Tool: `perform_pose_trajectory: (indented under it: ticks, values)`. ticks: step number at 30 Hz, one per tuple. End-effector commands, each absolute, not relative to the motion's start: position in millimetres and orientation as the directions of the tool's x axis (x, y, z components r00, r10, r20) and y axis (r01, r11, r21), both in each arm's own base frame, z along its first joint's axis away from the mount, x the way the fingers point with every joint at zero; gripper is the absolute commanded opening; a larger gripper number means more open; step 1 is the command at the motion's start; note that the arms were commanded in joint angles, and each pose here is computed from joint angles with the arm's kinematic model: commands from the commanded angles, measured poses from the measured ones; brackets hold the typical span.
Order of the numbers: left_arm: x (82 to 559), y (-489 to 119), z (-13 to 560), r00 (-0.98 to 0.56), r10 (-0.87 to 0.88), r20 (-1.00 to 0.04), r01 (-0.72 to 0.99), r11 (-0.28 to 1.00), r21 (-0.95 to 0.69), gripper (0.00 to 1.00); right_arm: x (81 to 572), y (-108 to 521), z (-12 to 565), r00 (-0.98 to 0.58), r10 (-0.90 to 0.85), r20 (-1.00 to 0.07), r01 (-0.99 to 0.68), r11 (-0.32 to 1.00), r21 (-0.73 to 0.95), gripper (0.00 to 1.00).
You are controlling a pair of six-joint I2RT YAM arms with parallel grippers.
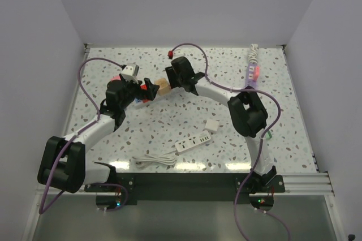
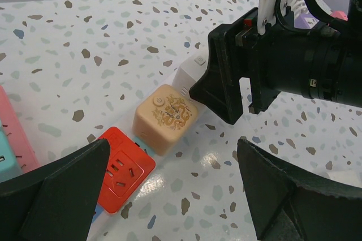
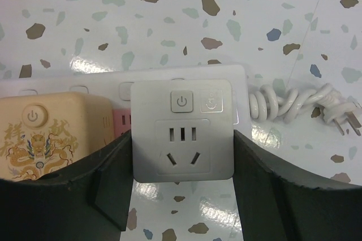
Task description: Insert the plug
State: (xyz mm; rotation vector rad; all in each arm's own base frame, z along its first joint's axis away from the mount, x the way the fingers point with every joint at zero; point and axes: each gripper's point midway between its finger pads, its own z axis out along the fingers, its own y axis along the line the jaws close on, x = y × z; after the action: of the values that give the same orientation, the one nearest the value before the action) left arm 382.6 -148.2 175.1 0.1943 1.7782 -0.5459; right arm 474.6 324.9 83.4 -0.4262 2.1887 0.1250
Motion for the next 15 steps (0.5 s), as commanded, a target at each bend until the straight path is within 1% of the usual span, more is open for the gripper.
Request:
perform_pose_trajectory:
  ticks: [1,11,15]
  values:
    - [383,-148,190,-0.223,-0.145,-0.964,0.432,0.872,-0.231,1.0,424,264,-13,-0.741,-0.399,-0.541,-0.316,0.917,-0.244,0.0]
    - [382,-148,190,-0.223,-0.143,-0.964,0.432,0.872,-0.229,1.0,410,264,-30,-0.763,-0.39,-0.515,-0.329,0.921,-0.21,0.0]
    - [382,-147,189,-0.224,-0.14,-0.964,0.427,0.876,-0.227,1.0,405,262,-38,-0.774,-0.404,-0.488,-0.34,0.915,-0.218,0.0]
